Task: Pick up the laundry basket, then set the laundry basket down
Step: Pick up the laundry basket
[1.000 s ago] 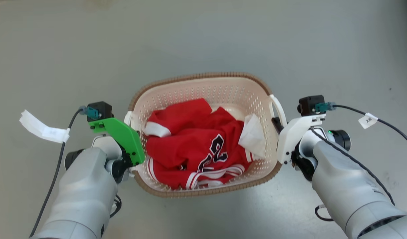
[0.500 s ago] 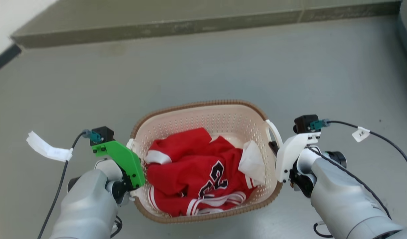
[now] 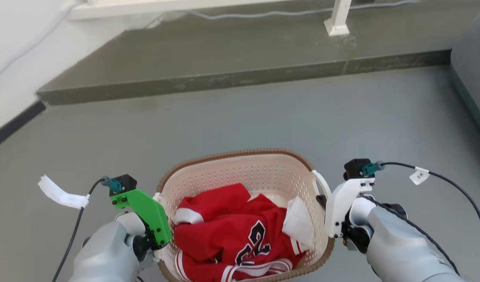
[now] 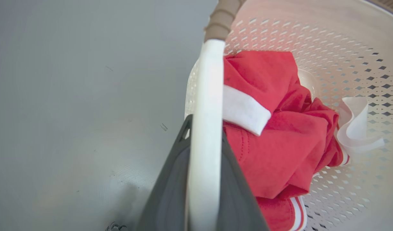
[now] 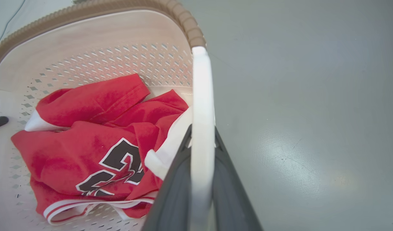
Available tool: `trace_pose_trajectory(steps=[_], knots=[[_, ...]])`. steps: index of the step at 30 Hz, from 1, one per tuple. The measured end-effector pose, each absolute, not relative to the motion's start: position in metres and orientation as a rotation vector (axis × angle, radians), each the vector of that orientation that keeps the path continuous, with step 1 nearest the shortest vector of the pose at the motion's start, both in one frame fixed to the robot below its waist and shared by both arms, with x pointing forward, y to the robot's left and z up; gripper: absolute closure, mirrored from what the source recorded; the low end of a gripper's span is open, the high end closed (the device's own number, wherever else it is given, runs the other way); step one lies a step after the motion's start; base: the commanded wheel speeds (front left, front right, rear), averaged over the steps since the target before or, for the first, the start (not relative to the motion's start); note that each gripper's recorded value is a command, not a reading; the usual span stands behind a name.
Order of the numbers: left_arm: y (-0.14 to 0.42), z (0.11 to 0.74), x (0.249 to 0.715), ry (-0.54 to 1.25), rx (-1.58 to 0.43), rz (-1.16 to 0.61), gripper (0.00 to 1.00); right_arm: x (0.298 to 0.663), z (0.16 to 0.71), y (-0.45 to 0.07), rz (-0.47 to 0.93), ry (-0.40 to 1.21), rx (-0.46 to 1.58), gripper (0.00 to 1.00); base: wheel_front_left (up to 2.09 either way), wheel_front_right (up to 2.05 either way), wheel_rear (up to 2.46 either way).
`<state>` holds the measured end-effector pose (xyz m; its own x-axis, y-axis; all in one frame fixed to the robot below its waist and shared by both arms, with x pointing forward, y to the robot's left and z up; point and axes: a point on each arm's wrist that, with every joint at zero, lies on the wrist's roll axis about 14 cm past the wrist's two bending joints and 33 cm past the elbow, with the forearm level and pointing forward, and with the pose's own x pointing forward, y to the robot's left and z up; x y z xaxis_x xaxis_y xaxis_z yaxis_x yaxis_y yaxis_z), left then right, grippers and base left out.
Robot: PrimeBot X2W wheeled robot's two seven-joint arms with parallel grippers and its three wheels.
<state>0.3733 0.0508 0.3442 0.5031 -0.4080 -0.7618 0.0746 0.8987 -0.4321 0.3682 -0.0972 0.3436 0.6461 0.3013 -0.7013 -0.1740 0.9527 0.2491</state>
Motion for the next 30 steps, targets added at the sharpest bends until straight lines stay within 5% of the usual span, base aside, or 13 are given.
trace_pose_trajectory(steps=[30], knots=[[0.053, 0.352, 0.33, 1.026, -0.354, -0.309, 1.0, 0.327, 0.353, -0.095, 0.256, 0.828, 0.237, 1.0, 0.0, 0.0, 0.0]])
